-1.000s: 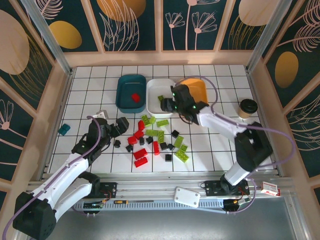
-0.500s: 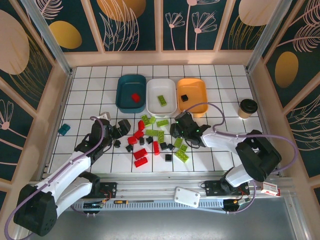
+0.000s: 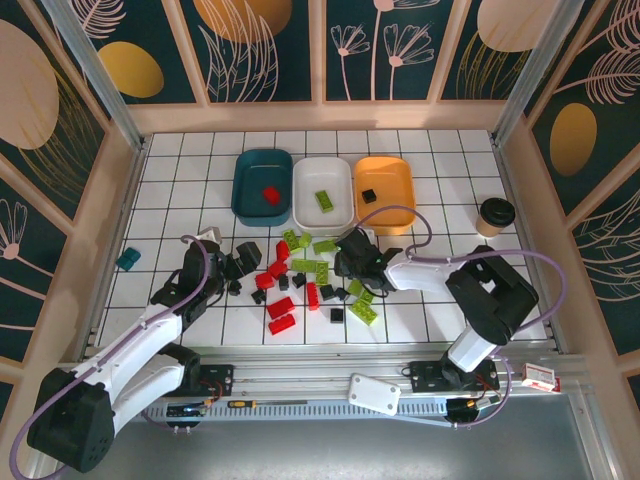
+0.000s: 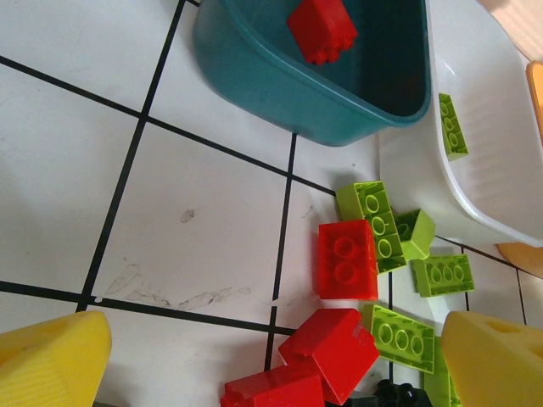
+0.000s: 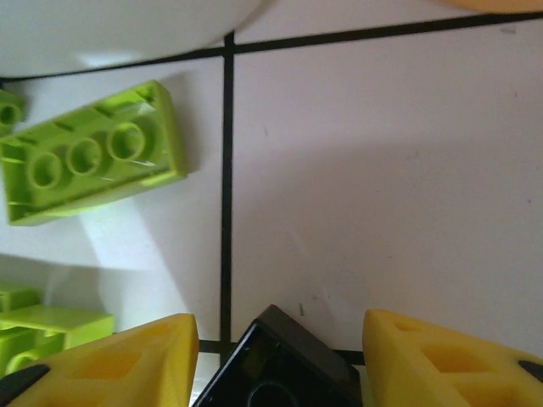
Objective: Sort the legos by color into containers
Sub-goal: Pick up the lego from the center of the table.
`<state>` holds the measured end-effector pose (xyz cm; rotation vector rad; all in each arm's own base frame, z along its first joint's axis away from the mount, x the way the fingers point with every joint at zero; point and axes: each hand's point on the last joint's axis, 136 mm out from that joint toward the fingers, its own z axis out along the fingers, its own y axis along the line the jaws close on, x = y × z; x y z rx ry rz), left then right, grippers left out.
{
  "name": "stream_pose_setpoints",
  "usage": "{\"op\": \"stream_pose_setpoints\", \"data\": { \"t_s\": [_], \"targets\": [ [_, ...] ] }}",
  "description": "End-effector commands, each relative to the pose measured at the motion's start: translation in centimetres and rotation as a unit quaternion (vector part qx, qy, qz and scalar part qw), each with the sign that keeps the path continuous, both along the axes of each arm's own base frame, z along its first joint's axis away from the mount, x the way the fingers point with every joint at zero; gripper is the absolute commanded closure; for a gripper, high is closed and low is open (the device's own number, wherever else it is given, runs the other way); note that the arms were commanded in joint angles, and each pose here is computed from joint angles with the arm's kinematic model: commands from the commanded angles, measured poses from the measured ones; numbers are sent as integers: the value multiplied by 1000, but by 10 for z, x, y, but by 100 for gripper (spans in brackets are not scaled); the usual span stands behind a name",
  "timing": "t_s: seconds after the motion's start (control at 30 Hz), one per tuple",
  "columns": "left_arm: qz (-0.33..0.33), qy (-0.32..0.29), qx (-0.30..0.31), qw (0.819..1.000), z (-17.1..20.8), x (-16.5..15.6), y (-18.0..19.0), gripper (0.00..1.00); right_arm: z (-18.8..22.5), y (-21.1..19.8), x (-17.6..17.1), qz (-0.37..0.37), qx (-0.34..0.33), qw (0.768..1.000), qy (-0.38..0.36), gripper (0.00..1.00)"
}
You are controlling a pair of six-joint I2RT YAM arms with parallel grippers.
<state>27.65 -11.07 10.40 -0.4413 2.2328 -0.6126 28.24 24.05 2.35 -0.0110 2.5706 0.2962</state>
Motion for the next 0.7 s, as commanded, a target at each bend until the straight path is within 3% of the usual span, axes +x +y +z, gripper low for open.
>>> {"op": "stream_pose_setpoints", "data": {
  "t_s": [0.0, 0.13, 0.3, 0.53, 0.67],
  "targets": [
    [1, -7, -10, 1000, 3, 1, -2, 1, -8, 1, 0, 12, -25, 1000, 6, 50],
    [1, -7, -8, 1000, 4, 3, -2, 1, -4, 4, 3, 17, -22, 1000, -2, 62],
    [2, -8, -6, 1000, 5, 3, -1, 1, 34, 11, 13, 30, 7, 998, -50, 77],
    [5, -9, -3, 1000, 9, 5, 0, 1, 125, -15, 52, -5, 55, 988, -141, 80],
    [13, -9, -7, 1000, 11, 5, 1, 1, 144, -48, 96, -54, 64, 984, -159, 80]
  ]
}}
